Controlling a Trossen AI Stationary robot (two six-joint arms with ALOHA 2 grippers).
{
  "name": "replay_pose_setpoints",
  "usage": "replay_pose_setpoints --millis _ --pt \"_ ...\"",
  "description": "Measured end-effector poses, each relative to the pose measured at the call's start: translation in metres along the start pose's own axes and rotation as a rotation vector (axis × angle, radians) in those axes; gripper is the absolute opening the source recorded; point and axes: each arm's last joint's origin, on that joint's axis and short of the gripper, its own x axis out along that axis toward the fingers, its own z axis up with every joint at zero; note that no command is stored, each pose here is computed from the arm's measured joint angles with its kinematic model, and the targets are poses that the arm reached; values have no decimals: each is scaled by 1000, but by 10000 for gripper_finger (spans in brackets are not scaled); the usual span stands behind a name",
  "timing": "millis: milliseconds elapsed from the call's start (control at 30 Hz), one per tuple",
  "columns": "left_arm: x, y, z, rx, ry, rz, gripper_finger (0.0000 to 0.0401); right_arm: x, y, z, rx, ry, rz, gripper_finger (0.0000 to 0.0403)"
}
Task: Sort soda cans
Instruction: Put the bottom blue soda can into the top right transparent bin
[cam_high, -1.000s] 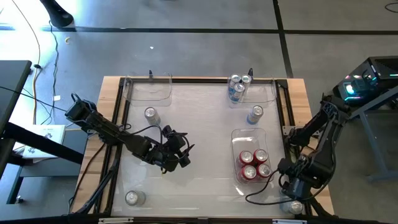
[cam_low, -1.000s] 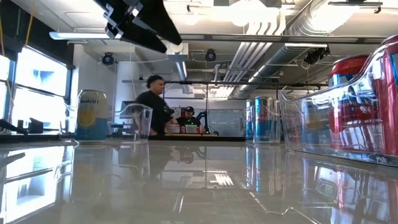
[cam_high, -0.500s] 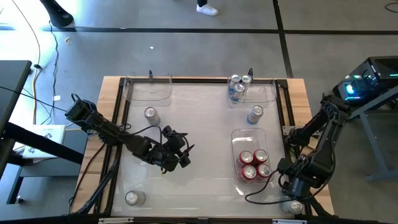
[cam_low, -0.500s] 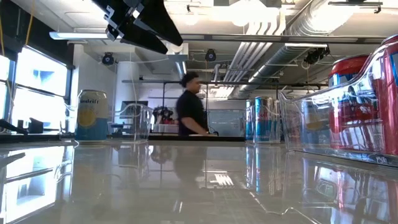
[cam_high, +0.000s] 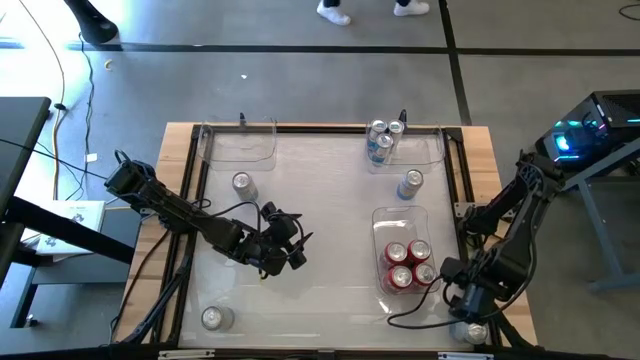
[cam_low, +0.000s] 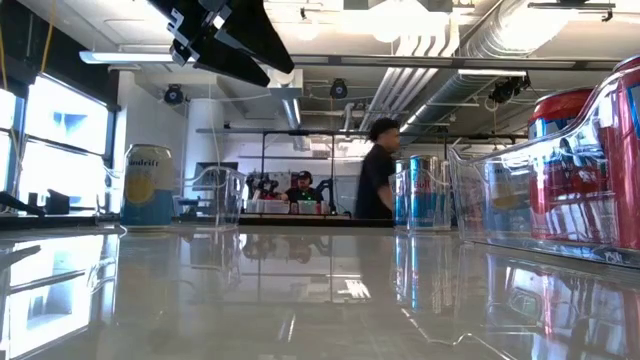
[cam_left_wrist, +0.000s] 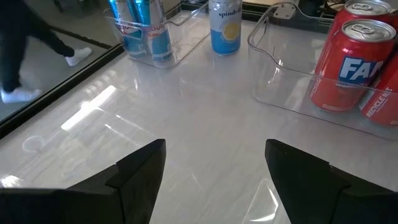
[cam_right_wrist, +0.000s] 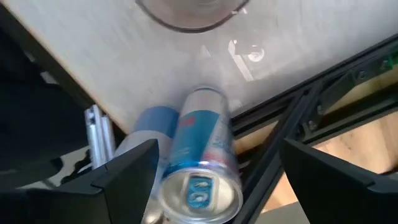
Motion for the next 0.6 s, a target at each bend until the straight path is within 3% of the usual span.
replay_pose_setpoints --millis 233,367,600 --pt "0 0 0 0 0 0 268 -5 3 -3 58 34 30 330" --pt "0 0 0 0 0 0 268 7 1 -8 76 87 5 330" --pt "0 0 0 1 1 1 268 32 3 -8 68 113 66 330"
